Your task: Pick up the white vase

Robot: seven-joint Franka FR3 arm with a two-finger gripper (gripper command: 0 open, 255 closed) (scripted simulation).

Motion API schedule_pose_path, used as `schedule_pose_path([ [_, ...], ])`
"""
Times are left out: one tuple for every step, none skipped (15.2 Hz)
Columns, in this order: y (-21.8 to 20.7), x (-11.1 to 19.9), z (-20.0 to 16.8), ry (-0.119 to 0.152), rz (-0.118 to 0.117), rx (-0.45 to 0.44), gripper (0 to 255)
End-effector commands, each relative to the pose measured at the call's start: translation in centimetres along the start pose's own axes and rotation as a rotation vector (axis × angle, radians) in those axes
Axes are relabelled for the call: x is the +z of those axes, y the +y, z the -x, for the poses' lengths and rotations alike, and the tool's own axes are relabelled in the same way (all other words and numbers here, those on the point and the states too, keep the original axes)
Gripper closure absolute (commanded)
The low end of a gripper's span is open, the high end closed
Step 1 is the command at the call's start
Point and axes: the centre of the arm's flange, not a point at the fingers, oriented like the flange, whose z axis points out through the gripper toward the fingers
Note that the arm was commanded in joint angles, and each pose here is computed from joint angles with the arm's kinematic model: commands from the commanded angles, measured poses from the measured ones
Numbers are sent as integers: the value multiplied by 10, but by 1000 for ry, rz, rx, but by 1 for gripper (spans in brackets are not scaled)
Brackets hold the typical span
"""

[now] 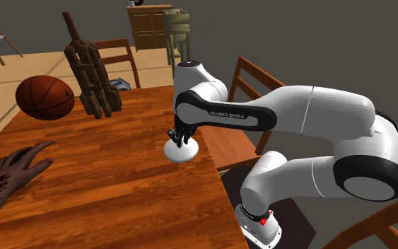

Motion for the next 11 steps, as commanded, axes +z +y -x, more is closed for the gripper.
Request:
schedule_pose_path([
  [0,0,2,-2,0,0,255],
  [0,-5,1,-2,0,0,255],
  [-1,-10,1,-2,0,0,255],
  [-1,-15,0,-2,0,0,255],
  [-2,-21,0,-2,0,0,255],
  [-2,-26,0,-2,0,0,255],
  [-3,-31,-1,-2,0,0,255],
  [-3,-36,-1,-2,0,0,255],
  [-4,-42,-2,-2,0,0,255],
  [-4,-47,-2,-2,0,0,255],
  [-5,-52,-3,-2,0,0,255],
])
